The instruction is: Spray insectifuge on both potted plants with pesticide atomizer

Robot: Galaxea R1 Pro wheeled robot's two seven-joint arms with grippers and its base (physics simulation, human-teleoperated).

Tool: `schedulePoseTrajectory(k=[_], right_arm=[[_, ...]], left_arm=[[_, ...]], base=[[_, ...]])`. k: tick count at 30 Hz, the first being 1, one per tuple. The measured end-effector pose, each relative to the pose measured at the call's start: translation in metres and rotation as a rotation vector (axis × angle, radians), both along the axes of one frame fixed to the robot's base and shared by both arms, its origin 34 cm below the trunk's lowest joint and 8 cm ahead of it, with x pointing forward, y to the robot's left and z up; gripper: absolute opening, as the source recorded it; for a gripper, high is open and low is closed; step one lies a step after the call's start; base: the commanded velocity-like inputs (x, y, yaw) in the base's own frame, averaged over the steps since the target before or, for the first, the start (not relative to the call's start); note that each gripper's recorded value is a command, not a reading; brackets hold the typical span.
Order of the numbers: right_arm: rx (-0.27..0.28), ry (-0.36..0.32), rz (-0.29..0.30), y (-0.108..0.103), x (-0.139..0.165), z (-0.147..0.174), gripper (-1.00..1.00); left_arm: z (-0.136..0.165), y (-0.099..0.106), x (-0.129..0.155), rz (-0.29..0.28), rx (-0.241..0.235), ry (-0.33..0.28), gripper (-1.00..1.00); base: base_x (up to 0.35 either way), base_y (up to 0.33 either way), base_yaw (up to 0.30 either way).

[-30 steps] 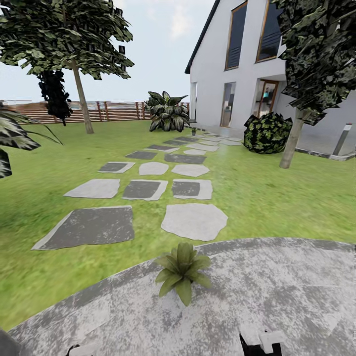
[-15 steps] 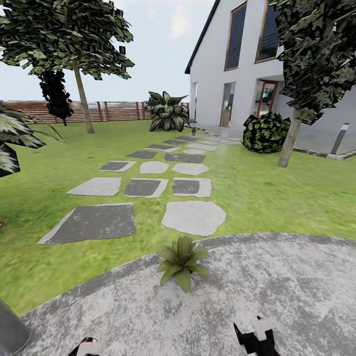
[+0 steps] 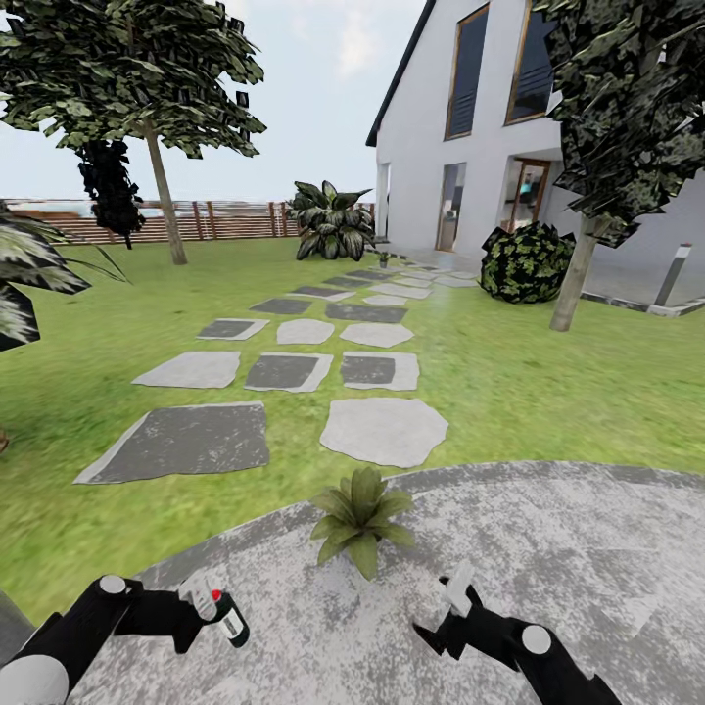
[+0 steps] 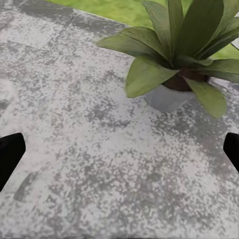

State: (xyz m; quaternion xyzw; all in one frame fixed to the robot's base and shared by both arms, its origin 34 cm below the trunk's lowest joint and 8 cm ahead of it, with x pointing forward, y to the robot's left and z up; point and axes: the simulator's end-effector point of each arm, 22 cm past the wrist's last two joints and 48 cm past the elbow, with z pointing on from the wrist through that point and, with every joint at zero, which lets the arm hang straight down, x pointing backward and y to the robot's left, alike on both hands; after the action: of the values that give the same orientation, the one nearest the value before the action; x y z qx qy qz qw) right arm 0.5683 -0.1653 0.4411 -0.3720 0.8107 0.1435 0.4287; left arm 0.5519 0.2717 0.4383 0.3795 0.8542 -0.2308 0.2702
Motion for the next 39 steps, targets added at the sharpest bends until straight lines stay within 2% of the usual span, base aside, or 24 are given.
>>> schedulePoseTrajectory(k=[3,8,9,14,17,22,24,26,28,31,35,39], right_arm=[[-0.003,0.013,0.061,0.01,-0.006,0.002,1.0],[0.036,0.039,0.143,0.038,-0.009,0.012,1.0],[0.05,0.054,0.161,0.047,-0.011,0.014,-1.0],[0.08,0.085,0.2,0.067,-0.014,0.02,-1.0],[0.098,0.087,0.228,0.079,-0.014,0.027,-1.0],[0.117,0.108,0.332,0.112,-0.033,0.031,-1.0],[0.118,0.104,0.364,0.123,-0.037,0.035,-1.0],[0.133,0.083,0.402,0.145,-0.038,0.046,-1.0],[0.154,0.067,0.418,0.162,-0.036,0.056,-1.0],[0.173,0.058,0.428,0.176,-0.036,0.064,-1.0],[0.181,0.045,0.434,0.182,-0.034,0.07,-1.0],[0.196,0.04,0.441,0.191,-0.036,0.075,-1.0]], left_arm=[[0.006,-0.004,0.004,-0.015,-0.007,-0.009,-1.0],[0.01,-0.011,0.006,-0.038,-0.007,-0.017,-1.0],[0.01,-0.016,0.005,-0.053,-0.008,-0.014,-1.0],[0.007,-0.038,-0.008,-0.147,-0.008,0.015,-1.0],[0.009,-0.047,-0.01,-0.201,0.01,0.014,-1.0],[0.008,-0.066,-0.014,-0.238,0.012,0.029,-1.0],[0.006,-0.077,-0.018,-0.268,0.014,0.036,-1.0],[0.003,-0.094,-0.026,-0.32,0.021,0.046,-1.0],[0.003,-0.107,-0.028,-0.338,0.013,0.045,-1.0],[0.008,-0.117,-0.024,-0.355,0.008,0.023,-1.0],[0.015,-0.132,-0.024,-0.423,0.029,-0.012,-1.0],[0.017,-0.144,-0.024,-0.442,0.024,-0.026,-1.0]], base=[[0.0,0.0,0.0],[0.0,0.0,0.0],[0.0,0.0,0.0],[0.0,0.0,0.0],[0.0,0.0,0.0],[0.0,0.0,0.0],[0.0,0.0,0.0],[0.0,0.0,0.0],[0.0,0.0,0.0],[0.0,0.0,0.0],[0.0,0.0,0.0],[0.0,0.0,0.0]])
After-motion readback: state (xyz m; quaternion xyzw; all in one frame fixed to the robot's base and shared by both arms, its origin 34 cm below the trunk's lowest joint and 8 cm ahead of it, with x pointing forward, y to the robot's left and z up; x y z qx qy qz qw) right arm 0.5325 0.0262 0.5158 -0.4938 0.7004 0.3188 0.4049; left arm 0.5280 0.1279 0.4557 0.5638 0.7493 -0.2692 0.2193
